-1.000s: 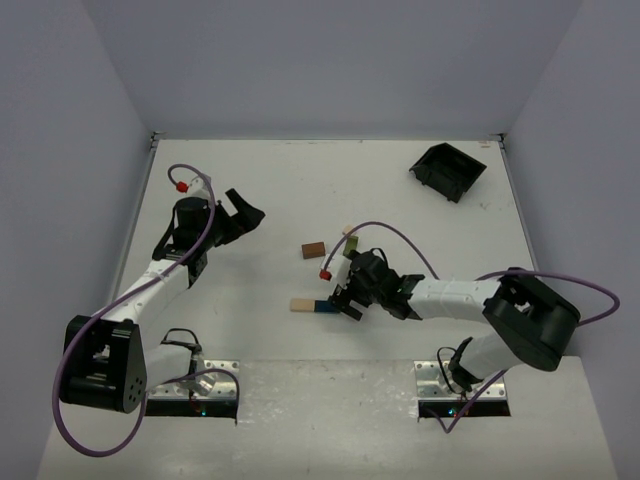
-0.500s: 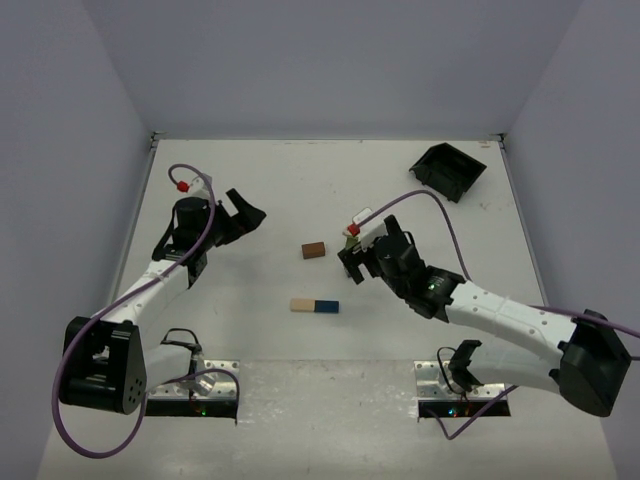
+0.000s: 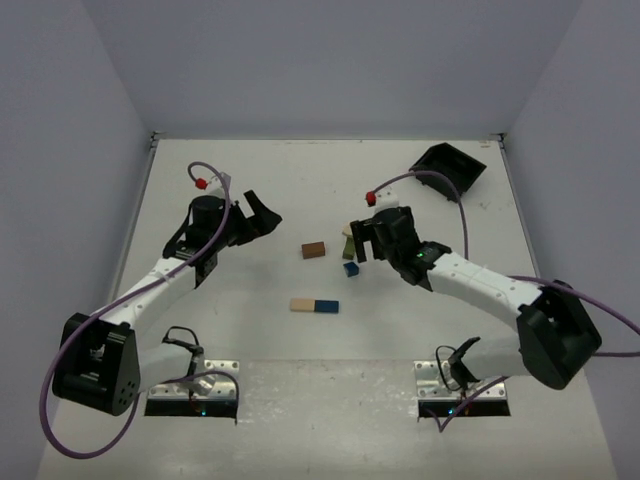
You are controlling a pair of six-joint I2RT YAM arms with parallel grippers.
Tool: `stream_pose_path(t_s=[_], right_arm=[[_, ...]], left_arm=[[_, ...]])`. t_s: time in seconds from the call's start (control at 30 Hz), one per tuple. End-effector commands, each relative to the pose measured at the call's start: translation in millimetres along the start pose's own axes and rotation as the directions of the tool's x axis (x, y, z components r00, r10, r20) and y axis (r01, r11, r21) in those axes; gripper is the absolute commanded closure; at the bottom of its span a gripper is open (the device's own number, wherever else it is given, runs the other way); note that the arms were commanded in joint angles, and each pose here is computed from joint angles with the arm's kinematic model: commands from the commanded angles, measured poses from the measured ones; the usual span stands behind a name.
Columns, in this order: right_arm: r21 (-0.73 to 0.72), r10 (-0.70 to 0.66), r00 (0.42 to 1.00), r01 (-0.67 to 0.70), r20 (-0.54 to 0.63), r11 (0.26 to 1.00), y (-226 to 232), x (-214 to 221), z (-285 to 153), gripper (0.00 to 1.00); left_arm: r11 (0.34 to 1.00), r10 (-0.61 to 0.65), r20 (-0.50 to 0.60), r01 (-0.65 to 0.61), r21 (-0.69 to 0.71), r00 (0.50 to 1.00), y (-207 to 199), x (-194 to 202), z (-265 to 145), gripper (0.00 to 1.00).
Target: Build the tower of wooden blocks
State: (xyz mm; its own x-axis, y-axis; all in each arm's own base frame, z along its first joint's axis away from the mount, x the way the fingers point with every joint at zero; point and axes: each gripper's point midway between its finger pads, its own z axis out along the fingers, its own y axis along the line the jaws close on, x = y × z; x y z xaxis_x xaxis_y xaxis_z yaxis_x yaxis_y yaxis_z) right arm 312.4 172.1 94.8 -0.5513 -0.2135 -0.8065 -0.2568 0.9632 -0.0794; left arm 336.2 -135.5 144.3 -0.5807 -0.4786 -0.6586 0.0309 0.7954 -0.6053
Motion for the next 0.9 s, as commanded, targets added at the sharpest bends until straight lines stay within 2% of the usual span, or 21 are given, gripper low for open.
stream_pose_path(t_s=[0.0, 0.1, 0.13, 0.17, 0.33, 0.63, 0.77, 0.87], right_arm=[[0.038, 0.052, 0.998, -0.050, -0.040, 0.998, 16, -32, 29, 0.01], [0.082, 0.061, 0.993, -0.052, -0.104, 0.995, 18, -32, 43, 0.02], [0.102, 0.061, 0.989, -0.048, -0.134, 0.994, 19, -25, 50, 0.04], [0.108, 0.050, 0.983, -0.031, -0.179, 0.994, 23, -13, 63, 0.11], [0.140, 0.114, 0.962, -0.081, -0.247, 0.987, 31, 3, 80, 0.15], [0.230, 0.237, 0.934, -0.177, -0.268, 0.957, 35, 15, 99, 0.18], [0.244, 0.254, 0.925, -0.187, -0.284, 0.952, 37, 24, 108, 0.25], [0.258, 0.271, 0.921, -0.200, -0.281, 0.945, 37, 26, 111, 0.35]], left_arm=[[0.999, 0.032, 0.050, -0.033, 0.035, 0.998, -23, -18, 3, 0.00], [0.998, 0.042, 0.046, -0.043, 0.035, 0.998, -23, -16, 3, 0.00], [0.998, 0.045, 0.049, -0.047, 0.029, 0.998, -21, -16, 2, 0.00], [0.998, 0.051, 0.047, -0.052, 0.019, 0.998, -18, -15, 2, 0.00], [0.998, 0.058, 0.048, -0.059, 0.003, 0.997, -14, -14, 2, 0.00], [0.998, 0.065, 0.051, -0.065, 0.003, 0.997, -12, -11, 2, 0.00], [0.998, 0.067, 0.054, -0.067, 0.004, 0.996, -12, -12, 2, 0.00], [0.998, 0.065, 0.052, -0.065, 0.004, 0.997, -11, -11, 2, 0.00]])
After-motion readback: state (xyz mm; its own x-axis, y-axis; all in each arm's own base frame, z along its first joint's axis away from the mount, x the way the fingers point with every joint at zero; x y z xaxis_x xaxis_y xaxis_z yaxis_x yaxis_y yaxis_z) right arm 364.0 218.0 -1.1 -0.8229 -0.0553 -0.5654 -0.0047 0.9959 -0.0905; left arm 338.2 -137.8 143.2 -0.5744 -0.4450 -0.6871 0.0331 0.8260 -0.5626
